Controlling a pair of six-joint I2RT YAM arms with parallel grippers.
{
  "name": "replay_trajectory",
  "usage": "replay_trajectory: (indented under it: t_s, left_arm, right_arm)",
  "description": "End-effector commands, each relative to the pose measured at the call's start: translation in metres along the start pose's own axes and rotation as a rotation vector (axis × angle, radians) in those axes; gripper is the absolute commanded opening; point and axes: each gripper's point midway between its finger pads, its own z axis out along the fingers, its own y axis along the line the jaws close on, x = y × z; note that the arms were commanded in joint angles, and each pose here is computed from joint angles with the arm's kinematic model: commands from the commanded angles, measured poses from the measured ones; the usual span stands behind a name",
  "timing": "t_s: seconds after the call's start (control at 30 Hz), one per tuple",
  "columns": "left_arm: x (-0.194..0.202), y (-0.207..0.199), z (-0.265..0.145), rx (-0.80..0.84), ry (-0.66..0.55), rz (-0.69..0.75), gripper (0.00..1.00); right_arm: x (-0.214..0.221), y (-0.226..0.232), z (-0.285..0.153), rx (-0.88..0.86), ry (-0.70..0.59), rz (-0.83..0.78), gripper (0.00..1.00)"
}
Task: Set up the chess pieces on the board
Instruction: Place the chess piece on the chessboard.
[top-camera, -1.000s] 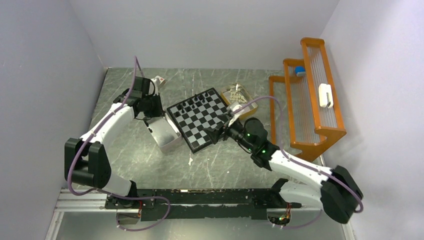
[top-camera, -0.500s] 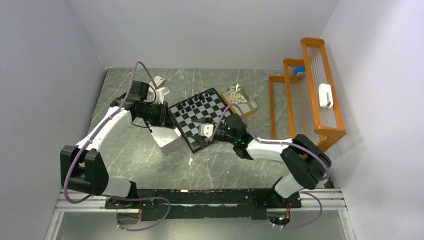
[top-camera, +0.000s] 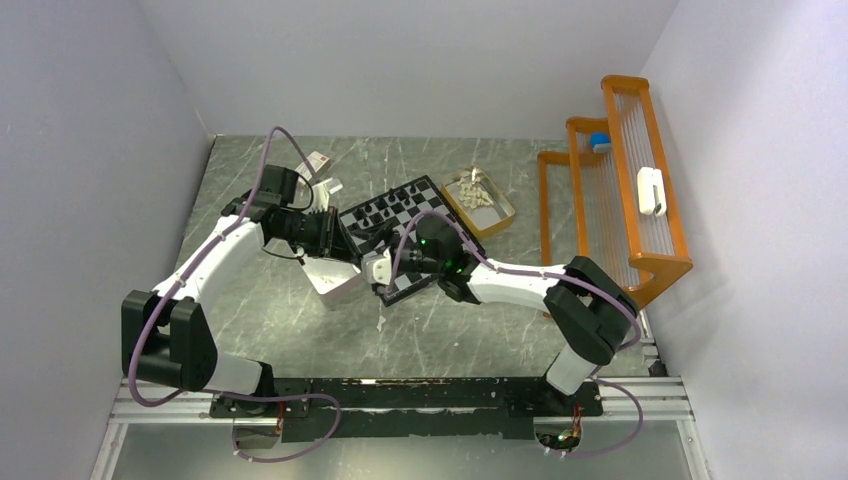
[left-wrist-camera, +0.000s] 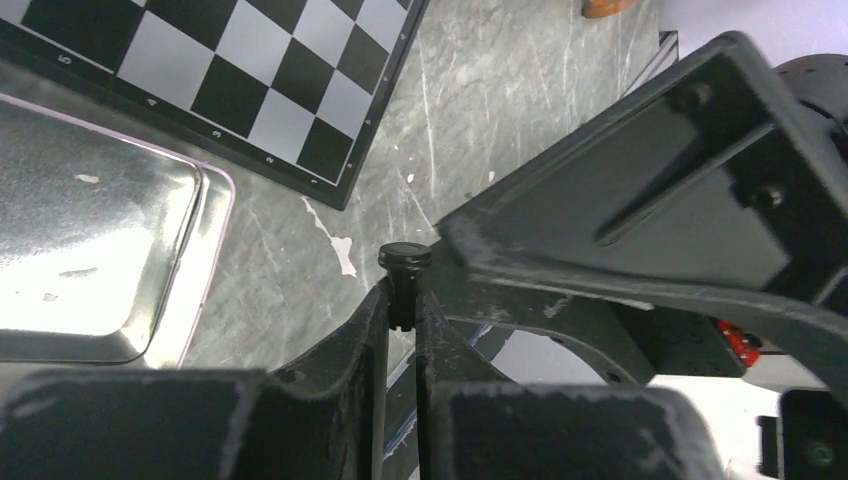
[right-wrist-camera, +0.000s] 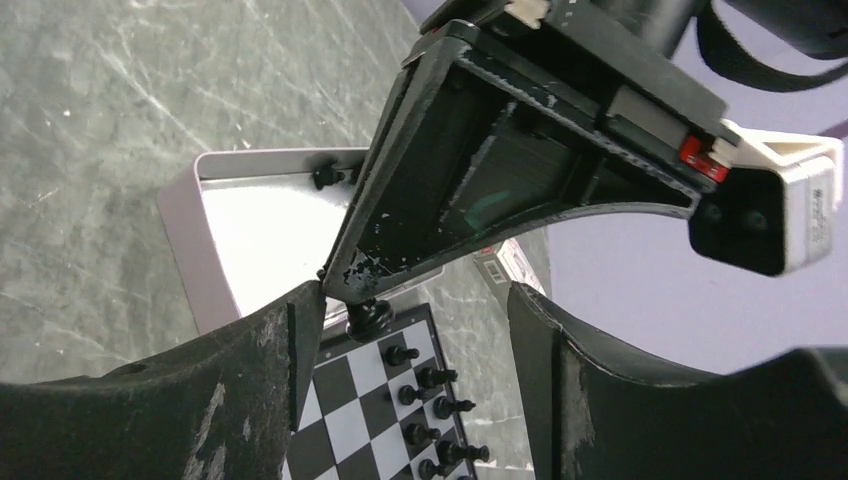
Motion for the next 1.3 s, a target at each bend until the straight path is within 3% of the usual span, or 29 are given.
replay_trajectory:
  t_s: [0.0, 0.1, 0.23, 0.63, 0.87, 1.27]
  left_arm:
    - [0.0, -0.018, -0.002, 0.078, 0.007, 0.018, 0.11]
    - [-0.003, -0.022, -0.003, 0.088, 0.003, 0.024, 0.1]
    - [-0.004, -0.021, -0.003, 0.08, 0.001, 0.025, 0.1]
    - [-0.034, -0.022, -0.015, -0.005, -0.118, 0.091, 0.11]
    - [-0.047, -0.028, -0.018, 0.0, -0.178, 0.098, 0.12]
    - [-0.056, -0.03, -0.025, -0.022, -0.229, 0.13, 0.26]
  right_arm:
    - [0.007, 0.009, 0.006, -0.069, 0.058, -0.082, 0.69]
    - [0.008, 0.014, 0.008, -0.106, 0.08, -0.103, 0.66]
    - [0.005, 0.012, 0.011, -0.098, 0.082, -0.113, 0.54]
    - [0.017, 0.013, 0.011, -0.026, 0.128, 0.036, 0.28]
    - [0.016, 0.01, 0.016, 0.019, 0.109, 0.135, 0.2]
    - [0.014, 0.001, 0.017, 0.095, 0.09, 0.239, 0.18]
